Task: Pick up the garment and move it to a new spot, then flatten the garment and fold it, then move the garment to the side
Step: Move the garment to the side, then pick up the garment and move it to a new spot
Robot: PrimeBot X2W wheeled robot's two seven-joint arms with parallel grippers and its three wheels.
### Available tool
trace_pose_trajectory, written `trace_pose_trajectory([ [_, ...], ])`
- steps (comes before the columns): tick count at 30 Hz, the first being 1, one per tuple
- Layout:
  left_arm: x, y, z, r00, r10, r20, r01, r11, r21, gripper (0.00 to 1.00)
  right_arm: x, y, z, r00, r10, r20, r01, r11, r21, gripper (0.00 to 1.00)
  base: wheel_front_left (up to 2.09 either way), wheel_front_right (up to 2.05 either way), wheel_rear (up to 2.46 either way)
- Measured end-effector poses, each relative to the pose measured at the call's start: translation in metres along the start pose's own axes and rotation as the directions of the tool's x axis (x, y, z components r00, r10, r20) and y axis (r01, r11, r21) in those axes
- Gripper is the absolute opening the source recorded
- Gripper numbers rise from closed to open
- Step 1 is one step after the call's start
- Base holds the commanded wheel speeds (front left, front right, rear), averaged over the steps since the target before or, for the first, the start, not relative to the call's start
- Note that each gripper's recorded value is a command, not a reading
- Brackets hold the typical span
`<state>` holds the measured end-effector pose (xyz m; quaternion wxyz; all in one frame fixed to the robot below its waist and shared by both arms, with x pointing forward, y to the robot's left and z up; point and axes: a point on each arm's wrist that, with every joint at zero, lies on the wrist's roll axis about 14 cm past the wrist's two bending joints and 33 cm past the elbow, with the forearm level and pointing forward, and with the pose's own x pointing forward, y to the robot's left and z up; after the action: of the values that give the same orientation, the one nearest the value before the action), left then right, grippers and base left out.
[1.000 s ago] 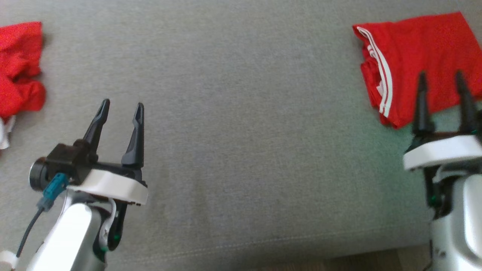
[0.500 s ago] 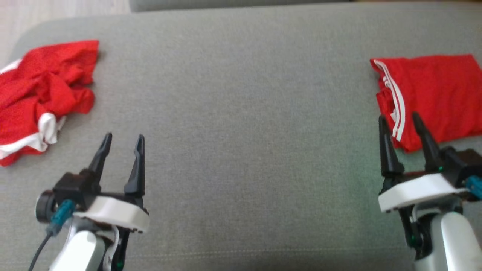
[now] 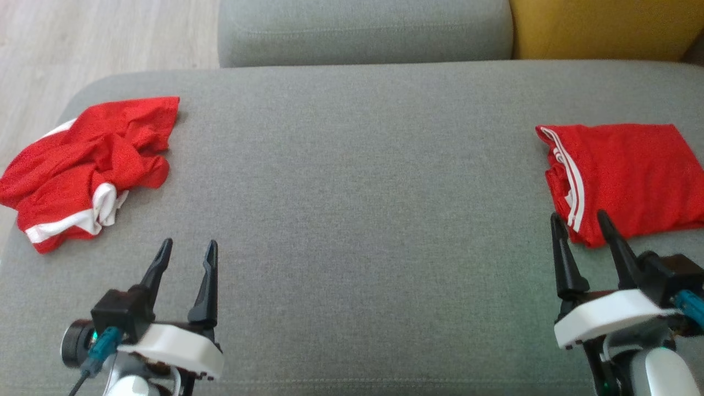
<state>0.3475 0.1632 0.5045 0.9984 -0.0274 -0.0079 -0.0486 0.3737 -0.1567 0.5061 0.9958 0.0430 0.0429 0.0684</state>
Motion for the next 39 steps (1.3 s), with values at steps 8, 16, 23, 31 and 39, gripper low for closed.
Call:
trace_pose_trajectory([
  [8,-0.007,-0.002,0.003,1.0,-0.004,0.003,0.004,1.0,0.005,1.0,-0.01,-0.002,0.003,1.0,-0.009,0.007,0.009,1.0,0.005,1.0,0.0,0.0,0.0],
  [16,-0.008,-0.004,0.004,1.0,-0.009,0.005,0.009,1.0,0.007,1.0,-0.011,-0.003,0.003,1.0,-0.011,0.004,0.011,1.0,0.006,1.0,0.0,0.0,0.0],
  [23,-0.008,-0.003,0.003,1.0,-0.009,-0.002,0.009,1.0,0.008,1.0,-0.012,-0.003,-0.001,1.0,-0.013,-0.013,0.013,1.0,0.007,1.0,0.0,0.0,0.0],
  [31,-0.009,-0.001,0.004,1.0,-0.004,0.0,0.004,1.0,0.015,1.0,-0.011,-0.003,-0.002,1.0,-0.011,-0.016,0.011,1.0,0.007,1.0,0.0,0.0,0.0],
  [39,-0.013,0.01,0.007,0.999,0.033,0.01,-0.034,0.999,0.012,1.0,-0.004,0.005,0.005,1.0,0.016,0.004,-0.016,1.0,0.001,1.0,0.0,0.0,0.0],
])
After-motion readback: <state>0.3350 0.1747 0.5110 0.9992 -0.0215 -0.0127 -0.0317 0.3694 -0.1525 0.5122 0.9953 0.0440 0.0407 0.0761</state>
